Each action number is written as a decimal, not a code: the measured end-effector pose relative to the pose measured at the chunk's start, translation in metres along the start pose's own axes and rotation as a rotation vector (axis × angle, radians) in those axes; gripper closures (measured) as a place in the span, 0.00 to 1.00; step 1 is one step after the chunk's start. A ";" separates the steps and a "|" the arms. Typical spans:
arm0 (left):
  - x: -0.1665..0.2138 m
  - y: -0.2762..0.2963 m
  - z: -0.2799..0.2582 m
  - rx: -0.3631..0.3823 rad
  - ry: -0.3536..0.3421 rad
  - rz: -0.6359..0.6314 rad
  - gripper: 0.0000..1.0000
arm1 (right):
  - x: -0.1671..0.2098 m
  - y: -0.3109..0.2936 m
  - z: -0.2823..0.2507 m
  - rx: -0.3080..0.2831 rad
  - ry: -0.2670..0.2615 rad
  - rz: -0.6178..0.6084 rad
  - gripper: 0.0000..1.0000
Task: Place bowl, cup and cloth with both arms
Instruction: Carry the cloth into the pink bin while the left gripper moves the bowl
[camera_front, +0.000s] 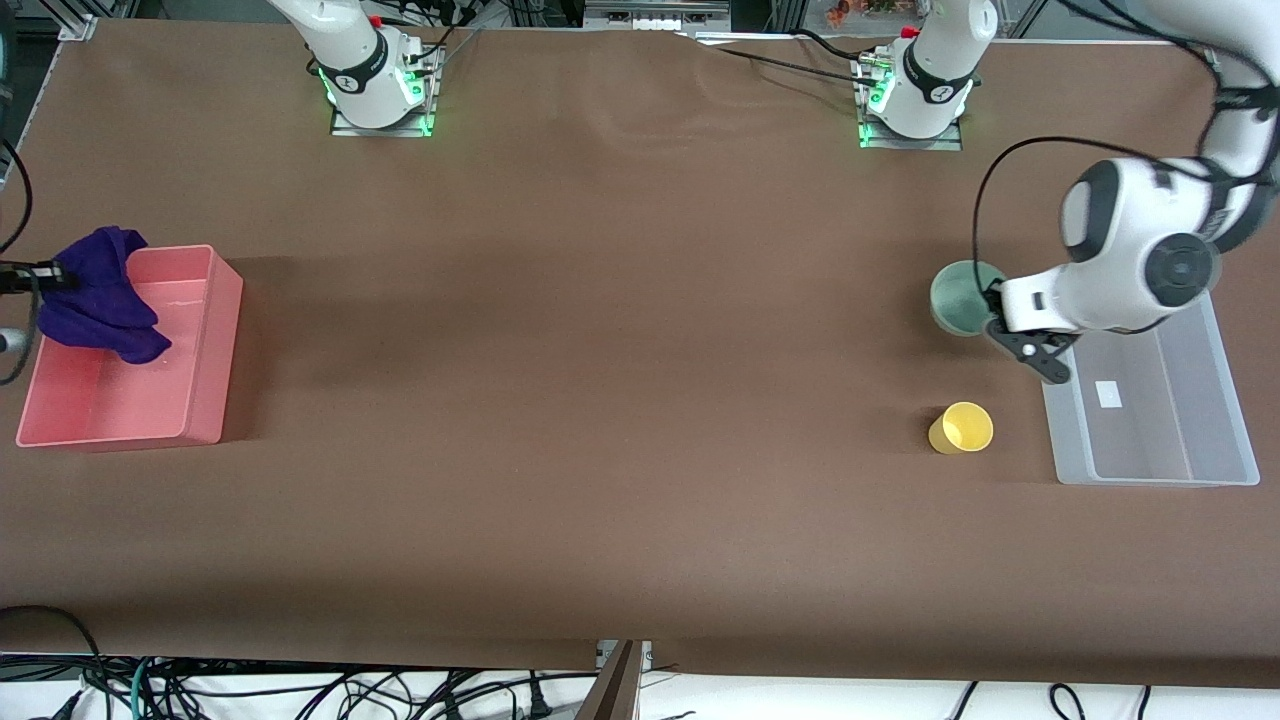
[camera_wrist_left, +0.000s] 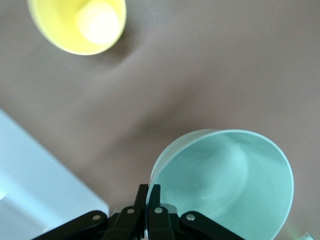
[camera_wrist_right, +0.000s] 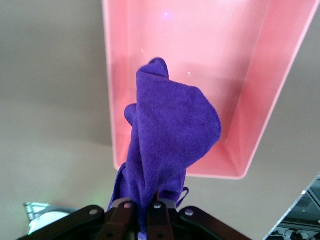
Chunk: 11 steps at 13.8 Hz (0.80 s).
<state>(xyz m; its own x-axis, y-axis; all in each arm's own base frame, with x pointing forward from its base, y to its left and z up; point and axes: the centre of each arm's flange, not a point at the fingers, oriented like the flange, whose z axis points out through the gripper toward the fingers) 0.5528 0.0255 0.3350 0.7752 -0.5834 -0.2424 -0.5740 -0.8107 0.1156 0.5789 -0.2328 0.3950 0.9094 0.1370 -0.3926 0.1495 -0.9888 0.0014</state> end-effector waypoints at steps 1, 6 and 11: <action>-0.004 -0.008 -0.023 0.026 -0.022 -0.001 0.97 | 0.004 0.007 0.024 -0.005 0.004 -0.003 0.96; -0.053 -0.084 -0.050 0.102 -0.055 0.019 0.97 | 0.014 0.025 0.129 -0.040 0.035 -0.008 0.96; -0.104 -0.194 0.037 0.099 0.036 0.050 0.97 | 0.025 0.025 0.145 -0.057 0.074 -0.003 0.78</action>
<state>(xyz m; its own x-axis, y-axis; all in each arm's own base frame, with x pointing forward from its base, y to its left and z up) 0.5743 0.2451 0.3023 0.7530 -0.6256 -0.2042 -0.6339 -0.7728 0.0304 0.5493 -0.2629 0.2521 0.9347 0.1463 -0.3240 0.1724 -0.9836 0.0530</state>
